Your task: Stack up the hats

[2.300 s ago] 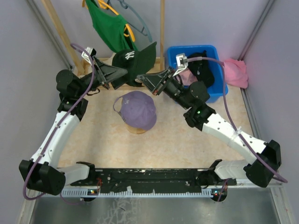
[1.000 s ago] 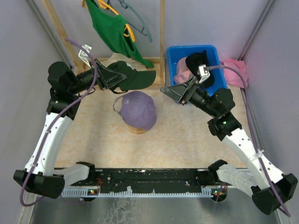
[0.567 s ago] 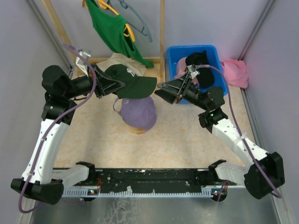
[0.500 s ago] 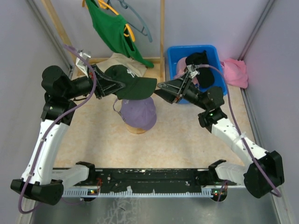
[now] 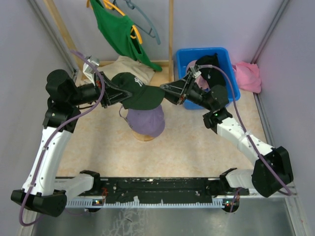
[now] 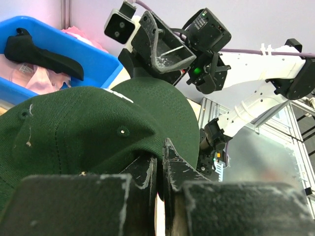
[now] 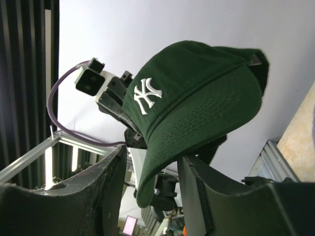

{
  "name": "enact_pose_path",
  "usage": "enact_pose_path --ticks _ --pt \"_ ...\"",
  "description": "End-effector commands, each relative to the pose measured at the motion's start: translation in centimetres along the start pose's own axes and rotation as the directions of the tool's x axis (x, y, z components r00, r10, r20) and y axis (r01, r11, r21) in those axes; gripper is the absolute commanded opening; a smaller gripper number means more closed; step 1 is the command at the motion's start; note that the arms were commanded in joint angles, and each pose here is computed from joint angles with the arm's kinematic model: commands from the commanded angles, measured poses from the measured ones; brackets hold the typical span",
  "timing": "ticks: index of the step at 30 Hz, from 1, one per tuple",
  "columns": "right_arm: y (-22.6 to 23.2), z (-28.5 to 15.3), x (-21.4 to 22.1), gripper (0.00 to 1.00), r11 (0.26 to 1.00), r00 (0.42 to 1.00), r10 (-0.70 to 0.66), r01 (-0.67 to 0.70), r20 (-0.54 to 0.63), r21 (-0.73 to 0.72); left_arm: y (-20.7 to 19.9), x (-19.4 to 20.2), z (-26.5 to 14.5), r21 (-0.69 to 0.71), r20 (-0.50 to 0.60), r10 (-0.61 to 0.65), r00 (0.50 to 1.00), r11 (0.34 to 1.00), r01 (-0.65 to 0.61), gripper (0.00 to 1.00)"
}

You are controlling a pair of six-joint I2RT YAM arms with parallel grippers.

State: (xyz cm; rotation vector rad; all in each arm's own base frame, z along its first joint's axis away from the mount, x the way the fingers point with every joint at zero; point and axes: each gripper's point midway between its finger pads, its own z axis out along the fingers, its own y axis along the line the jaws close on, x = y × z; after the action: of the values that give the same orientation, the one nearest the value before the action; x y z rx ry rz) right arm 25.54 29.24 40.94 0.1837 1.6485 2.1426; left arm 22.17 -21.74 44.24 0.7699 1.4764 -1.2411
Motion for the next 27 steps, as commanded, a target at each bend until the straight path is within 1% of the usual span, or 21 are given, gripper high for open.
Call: enact_pose_path --ticks 1,5,7,8,10,11,12,13,14,16,17,19,20,21,23,25,27 --pt "3.1 1.0 0.9 0.42 0.995 0.998 -0.050 0.047 -0.041 -0.085 -0.5 0.5 -0.4 0.014 -0.012 0.052 0.999 0.999 -0.052 0.00" --pt "2.9 1.4 1.4 0.34 0.996 0.997 -0.038 0.033 -0.063 -0.089 -0.2 1.1 -0.5 0.006 -0.025 0.047 0.999 0.999 -0.047 0.00" --pt "2.9 1.6 1.7 0.28 0.996 0.997 -0.035 0.029 -0.071 -0.090 0.1 1.3 -0.4 0.005 -0.028 0.042 0.999 0.999 -0.042 0.00" --pt "2.8 1.6 1.8 0.23 0.996 0.997 -0.033 0.027 -0.073 -0.087 0.1 1.3 -0.3 0.007 -0.031 0.039 0.999 0.999 -0.039 0.00" --pt "2.5 1.6 1.9 0.08 0.996 0.997 -0.034 0.028 -0.076 -0.082 0.4 1.3 -0.2 -0.004 -0.031 0.034 0.999 0.999 -0.034 0.00" --pt "2.5 1.5 2.0 0.00 0.996 0.996 -0.037 0.030 -0.077 -0.085 0.9 1.3 -0.2 -0.026 -0.030 0.030 0.999 0.999 -0.030 0.03" --pt "2.6 1.2 2.1 0.00 0.995 0.996 -0.044 0.037 -0.074 -0.090 1.5 1.3 -0.2 -0.063 -0.031 0.020 0.999 0.998 -0.022 0.07" --pt "2.5 1.1 2.0 0.00 0.995 0.996 -0.056 0.050 -0.070 -0.087 2.1 1.1 -0.3 -0.103 -0.025 0.014 1.000 0.995 -0.016 0.14" --pt "2.6 0.9 1.9 0.00 0.994 0.996 -0.068 0.063 -0.064 -0.085 2.9 0.9 -0.4 -0.152 -0.015 0.007 1.000 0.988 -0.009 0.27" --pt "2.9 0.3 1.4 0.00 0.992 0.995 -0.091 0.087 -0.048 -0.093 4.2 0.4 -0.8 -0.250 0.011 0.001 1.000 0.968 0.001 0.35" --pt "3.1 -0.1 1.2 0.00 0.990 0.994 -0.102 0.097 -0.040 -0.099 4.8 0.0 -1.2 -0.302 0.031 -0.001 1.000 0.953 0.010 0.46" --pt "3.4 -0.9 0.5 0.00 0.989 0.993 -0.114 0.111 -0.023 -0.102 6.0 -1.1 -2.4 -0.424 0.084 0.009 0.996 0.905 0.028 0.54" --pt "3.5 -1.3 0.2 0.00 0.988 0.993 -0.118 0.116 -0.018 -0.100 7.3 -1.9 -3.4 -0.519 0.126 0.019 0.992 0.853 0.050 0.60" --pt "3.7 -1.7 -0.2 0.00 0.987 0.992 -0.124 0.122 -0.010 -0.103 8.1 -2.4 -4.6 -0.593 0.162 0.025 0.986 0.802 0.077 0.63" --pt "3.8 -2.5 -1.0 0.00 0.986 0.990 -0.138 0.138 0.010 -0.089 8.7 -3.1 -5.8 -0.653 0.193 0.049 0.980 0.752 0.092 0.69" --pt "3.9 -2.9 -1.3 0.00 0.986 0.988 -0.152 0.152 0.013 -0.075 9.9 -2.8 -6.8 -0.718 0.201 0.022 0.979 0.683 0.132 0.70" --pt "4.1 -3.0 -1.2 0.00 0.985 0.987 -0.159 0.159 -0.001 -0.072 11.2 -1.7 -7.6 -0.767 0.197 -0.022 0.980 0.619 0.168 0.71"
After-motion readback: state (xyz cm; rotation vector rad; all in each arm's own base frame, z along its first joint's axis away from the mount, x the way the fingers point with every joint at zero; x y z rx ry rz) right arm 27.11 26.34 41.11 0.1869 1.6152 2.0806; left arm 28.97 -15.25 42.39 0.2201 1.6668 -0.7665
